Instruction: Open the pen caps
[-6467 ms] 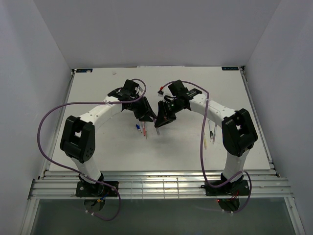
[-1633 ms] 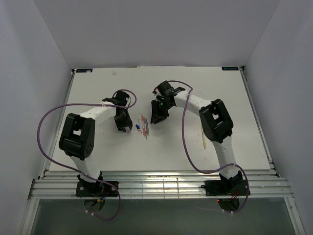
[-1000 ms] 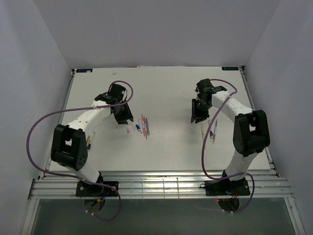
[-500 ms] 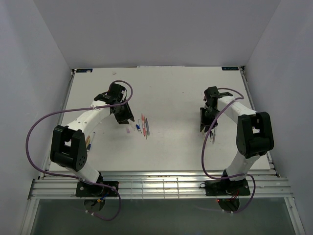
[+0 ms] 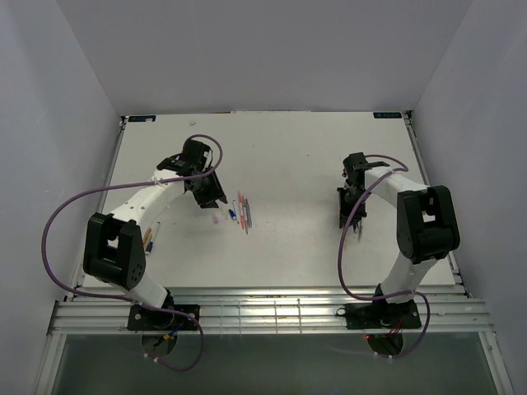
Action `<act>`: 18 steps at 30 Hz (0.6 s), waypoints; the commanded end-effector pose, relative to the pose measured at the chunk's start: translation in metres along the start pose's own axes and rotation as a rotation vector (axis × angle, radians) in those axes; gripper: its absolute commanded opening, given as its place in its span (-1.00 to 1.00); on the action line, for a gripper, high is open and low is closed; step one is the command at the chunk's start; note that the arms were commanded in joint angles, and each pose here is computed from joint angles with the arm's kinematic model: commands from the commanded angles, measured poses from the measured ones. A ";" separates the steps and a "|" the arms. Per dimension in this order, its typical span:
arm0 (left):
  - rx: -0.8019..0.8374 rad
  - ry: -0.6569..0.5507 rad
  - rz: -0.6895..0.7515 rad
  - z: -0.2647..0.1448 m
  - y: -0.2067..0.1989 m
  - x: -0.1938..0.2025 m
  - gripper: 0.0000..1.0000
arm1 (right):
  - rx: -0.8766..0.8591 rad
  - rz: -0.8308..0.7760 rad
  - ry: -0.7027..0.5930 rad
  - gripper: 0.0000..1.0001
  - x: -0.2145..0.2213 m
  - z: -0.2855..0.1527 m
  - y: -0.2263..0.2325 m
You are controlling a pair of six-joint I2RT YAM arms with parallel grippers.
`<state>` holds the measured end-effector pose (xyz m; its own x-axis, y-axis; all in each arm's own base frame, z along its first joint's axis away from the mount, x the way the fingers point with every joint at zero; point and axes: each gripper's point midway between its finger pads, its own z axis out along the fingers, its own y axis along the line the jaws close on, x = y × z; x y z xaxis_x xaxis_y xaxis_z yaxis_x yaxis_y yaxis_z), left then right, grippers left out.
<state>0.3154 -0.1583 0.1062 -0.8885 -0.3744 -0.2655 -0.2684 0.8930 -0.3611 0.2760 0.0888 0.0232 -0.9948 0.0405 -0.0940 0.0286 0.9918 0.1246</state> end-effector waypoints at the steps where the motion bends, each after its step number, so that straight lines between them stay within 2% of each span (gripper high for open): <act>1: 0.065 -0.041 0.000 -0.021 -0.015 -0.008 -0.11 | 0.004 -0.001 -0.014 -0.55 -0.004 0.007 -0.002; 6: 0.092 -0.019 -0.003 -0.021 -0.022 -0.007 -0.11 | 0.028 -0.023 0.004 -0.68 -0.001 0.018 -0.001; 9: 0.110 -0.007 -0.003 -0.021 -0.026 -0.006 -0.11 | 0.026 -0.045 0.009 -0.84 -0.002 0.021 0.005; 11: 0.136 -0.005 0.002 -0.024 -0.032 -0.007 -0.11 | 0.023 -0.054 0.000 -0.85 -0.007 0.019 0.011; 14: 0.218 0.026 0.018 -0.028 -0.048 -0.005 -0.11 | -0.092 -0.082 -0.059 -0.85 -0.029 -0.003 0.043; 18: 0.347 0.127 0.029 -0.025 -0.071 0.007 -0.11 | -0.397 -0.126 -0.123 -0.84 -0.057 -0.048 0.118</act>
<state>0.3139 -0.1899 0.1279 -0.9169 -0.3476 -0.1960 -0.2071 0.8343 -0.5110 0.3023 0.1423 0.0393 -0.9897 -0.0339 -0.1389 -0.0688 0.9645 0.2550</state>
